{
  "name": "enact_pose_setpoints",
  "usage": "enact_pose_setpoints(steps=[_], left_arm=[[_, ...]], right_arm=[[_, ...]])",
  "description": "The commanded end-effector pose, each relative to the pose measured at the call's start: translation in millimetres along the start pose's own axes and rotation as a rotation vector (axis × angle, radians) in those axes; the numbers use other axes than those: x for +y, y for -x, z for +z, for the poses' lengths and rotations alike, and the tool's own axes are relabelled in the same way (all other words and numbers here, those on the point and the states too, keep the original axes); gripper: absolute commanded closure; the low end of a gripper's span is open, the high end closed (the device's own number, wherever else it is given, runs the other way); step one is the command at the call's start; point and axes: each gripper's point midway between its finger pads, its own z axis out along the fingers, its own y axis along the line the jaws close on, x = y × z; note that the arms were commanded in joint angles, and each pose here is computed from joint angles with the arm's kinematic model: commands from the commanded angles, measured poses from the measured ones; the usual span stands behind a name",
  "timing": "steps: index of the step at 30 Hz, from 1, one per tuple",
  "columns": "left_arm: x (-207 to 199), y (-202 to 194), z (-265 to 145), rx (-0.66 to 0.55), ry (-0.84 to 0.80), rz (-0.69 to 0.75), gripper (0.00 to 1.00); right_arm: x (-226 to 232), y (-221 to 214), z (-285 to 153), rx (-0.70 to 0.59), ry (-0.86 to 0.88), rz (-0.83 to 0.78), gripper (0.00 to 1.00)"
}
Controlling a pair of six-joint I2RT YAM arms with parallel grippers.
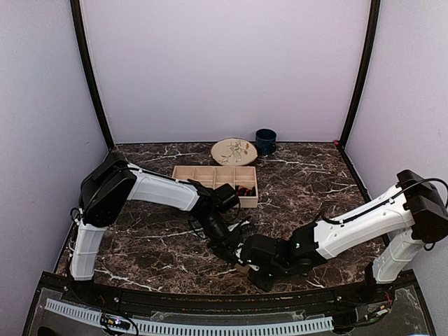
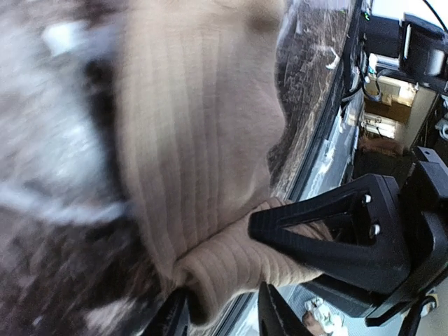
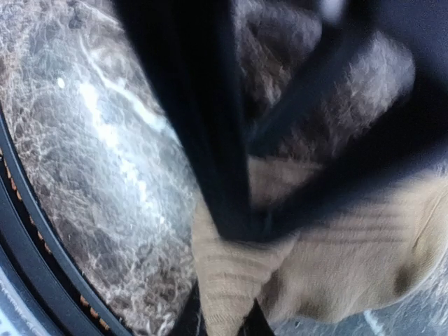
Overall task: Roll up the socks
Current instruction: Roll the sock at the center of the board.
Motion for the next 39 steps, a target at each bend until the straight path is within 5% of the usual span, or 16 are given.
enact_pose_setpoints(steps=[1,39], left_arm=[[47.5,-0.2,-12.2,-0.075,0.175,-0.096,0.62],[6.4,9.7,-45.1,-0.312,0.089,0.208,0.6]], right_arm=[[8.4,-4.9,2.8,0.014,0.095,0.077,0.95],[-1.1,-9.6,-1.1,0.051,0.609,0.494,0.95]])
